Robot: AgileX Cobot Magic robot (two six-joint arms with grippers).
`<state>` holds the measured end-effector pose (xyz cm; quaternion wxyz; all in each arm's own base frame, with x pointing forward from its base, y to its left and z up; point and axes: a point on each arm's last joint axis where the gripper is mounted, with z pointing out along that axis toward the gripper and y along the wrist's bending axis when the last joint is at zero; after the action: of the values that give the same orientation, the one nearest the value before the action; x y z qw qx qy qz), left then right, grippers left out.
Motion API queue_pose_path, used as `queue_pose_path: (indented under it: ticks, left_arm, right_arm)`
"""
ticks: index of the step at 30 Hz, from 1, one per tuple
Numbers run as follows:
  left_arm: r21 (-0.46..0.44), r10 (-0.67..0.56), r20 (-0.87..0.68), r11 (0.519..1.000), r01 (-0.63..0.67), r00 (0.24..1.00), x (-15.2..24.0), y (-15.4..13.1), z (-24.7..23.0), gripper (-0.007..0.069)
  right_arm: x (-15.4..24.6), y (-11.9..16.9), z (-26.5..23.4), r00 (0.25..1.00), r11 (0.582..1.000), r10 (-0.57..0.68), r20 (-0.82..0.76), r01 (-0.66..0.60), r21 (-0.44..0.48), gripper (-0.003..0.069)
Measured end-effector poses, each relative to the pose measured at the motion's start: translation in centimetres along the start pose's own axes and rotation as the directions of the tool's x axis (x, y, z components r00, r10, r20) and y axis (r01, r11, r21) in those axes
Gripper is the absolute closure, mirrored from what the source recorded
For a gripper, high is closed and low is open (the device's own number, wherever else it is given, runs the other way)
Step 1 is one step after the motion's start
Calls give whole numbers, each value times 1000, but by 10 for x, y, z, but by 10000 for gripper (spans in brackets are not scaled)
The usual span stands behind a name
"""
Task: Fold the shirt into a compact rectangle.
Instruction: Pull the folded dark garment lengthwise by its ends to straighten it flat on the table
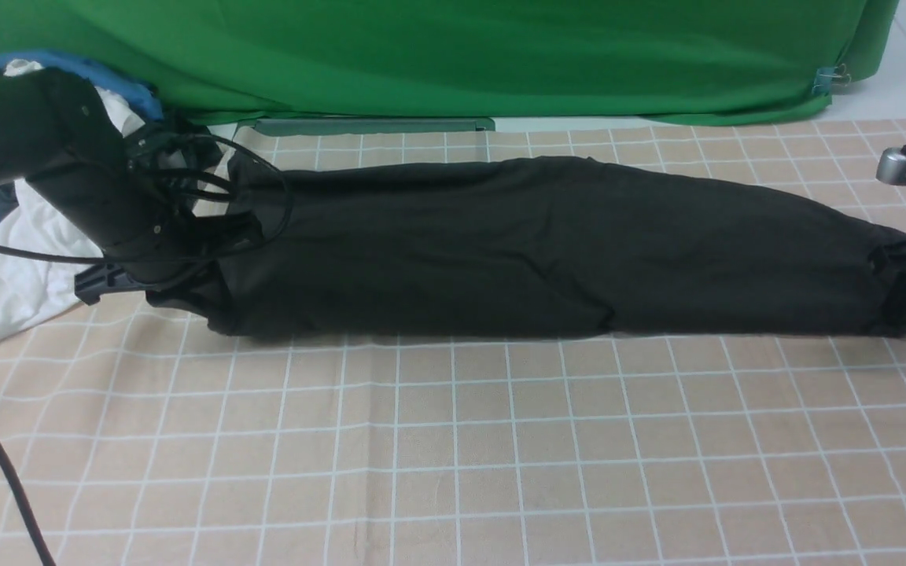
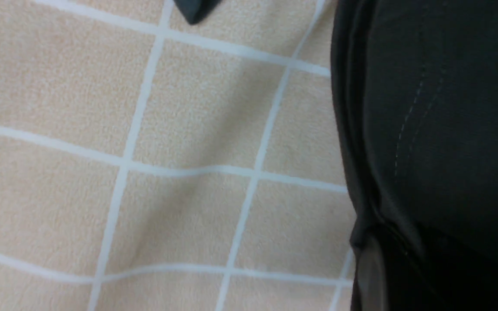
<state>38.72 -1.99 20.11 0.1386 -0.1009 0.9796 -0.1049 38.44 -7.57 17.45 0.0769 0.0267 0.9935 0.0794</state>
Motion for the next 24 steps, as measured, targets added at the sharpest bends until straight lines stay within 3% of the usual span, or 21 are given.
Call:
queue_pose_path:
  ticks: [5,11,14,16,21,24]
  left_arm:
    - [5,11,36,1000,-11,999,16,-1,-44,606]
    - [-63,-56,-71,997,52,996,95,21,-72,607]
    - [-108,-102,-120,990,89,987,149,32,-85,607]
    - [-117,-105,-122,989,91,987,164,36,-90,608]
    - [-152,-57,-67,987,46,996,194,46,-102,606]
    - [-162,-48,-56,986,38,997,199,48,-105,578]
  right_arm:
    - [29,12,-39,999,1000,1,-50,-1,-7,589]
    - [97,23,-67,995,998,18,-101,-13,56,589]
    - [135,21,-70,988,990,11,-151,11,143,589]
    - [146,19,-69,986,985,19,-163,10,173,585]
    - [163,16,-58,985,978,36,-171,0,208,543]
    - [164,15,-56,984,976,64,-168,-27,216,470]
